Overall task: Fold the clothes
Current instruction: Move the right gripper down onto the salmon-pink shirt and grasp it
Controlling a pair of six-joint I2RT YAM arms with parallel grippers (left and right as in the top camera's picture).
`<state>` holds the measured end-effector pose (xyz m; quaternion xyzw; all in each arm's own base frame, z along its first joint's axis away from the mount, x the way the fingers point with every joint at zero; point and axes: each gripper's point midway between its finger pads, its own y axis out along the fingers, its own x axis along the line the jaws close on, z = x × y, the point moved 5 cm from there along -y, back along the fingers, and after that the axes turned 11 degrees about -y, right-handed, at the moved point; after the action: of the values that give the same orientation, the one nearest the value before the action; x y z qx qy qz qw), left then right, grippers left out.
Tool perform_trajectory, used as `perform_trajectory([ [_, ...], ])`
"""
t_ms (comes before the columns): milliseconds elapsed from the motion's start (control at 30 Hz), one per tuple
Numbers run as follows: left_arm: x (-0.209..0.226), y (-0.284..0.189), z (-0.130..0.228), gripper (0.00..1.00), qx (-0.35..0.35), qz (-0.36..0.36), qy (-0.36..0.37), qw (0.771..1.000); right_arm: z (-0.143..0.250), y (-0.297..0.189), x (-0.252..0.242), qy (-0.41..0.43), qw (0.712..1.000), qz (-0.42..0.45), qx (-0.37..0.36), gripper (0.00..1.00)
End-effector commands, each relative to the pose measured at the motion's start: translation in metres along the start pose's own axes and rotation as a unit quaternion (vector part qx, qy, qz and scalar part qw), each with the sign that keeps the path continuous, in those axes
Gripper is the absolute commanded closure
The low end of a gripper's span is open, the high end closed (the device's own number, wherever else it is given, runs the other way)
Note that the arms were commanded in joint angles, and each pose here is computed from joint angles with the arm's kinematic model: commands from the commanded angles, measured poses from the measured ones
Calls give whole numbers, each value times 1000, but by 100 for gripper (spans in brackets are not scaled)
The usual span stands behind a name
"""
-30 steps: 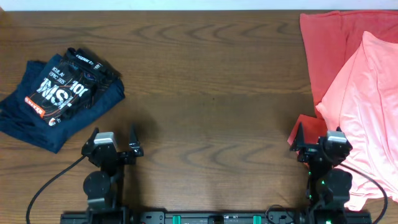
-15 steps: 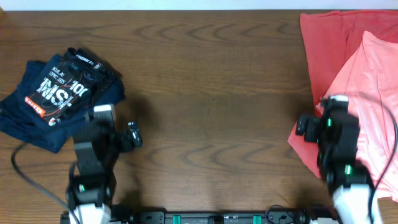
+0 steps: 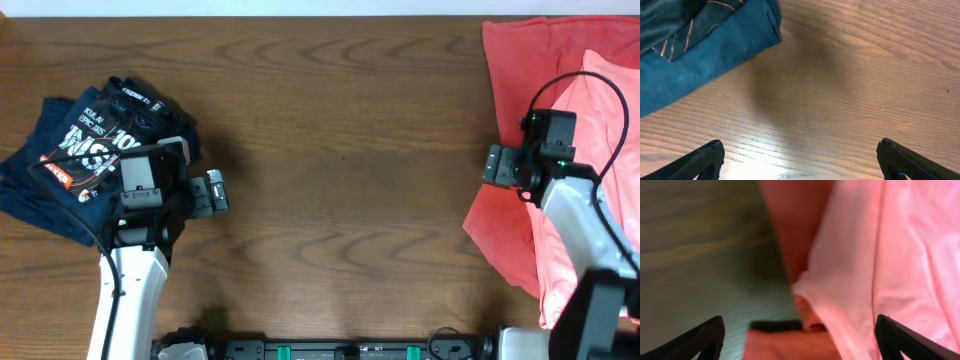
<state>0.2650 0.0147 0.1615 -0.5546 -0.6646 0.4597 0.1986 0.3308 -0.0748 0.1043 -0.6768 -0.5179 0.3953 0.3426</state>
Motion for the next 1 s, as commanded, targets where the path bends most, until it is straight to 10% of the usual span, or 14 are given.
perform_trajectory([
  [0, -1, -3, -6, 2, -6, 2, -11, 1000, -2, 15, -19, 66, 997, 33, 6, 17],
  [433, -1, -3, -6, 2, -6, 2, -13, 1000, 0, 64, -15, 94, 995, 21, 9, 44],
  [767, -2, -3, -6, 2, -7, 3, -13, 1000, -5, 60, -18, 96, 995, 29, -2, 99],
  [967, -2, -3, -6, 2, -7, 3, -12, 1000, -28, 24, -26, 100, 994, 31, -37, 99],
])
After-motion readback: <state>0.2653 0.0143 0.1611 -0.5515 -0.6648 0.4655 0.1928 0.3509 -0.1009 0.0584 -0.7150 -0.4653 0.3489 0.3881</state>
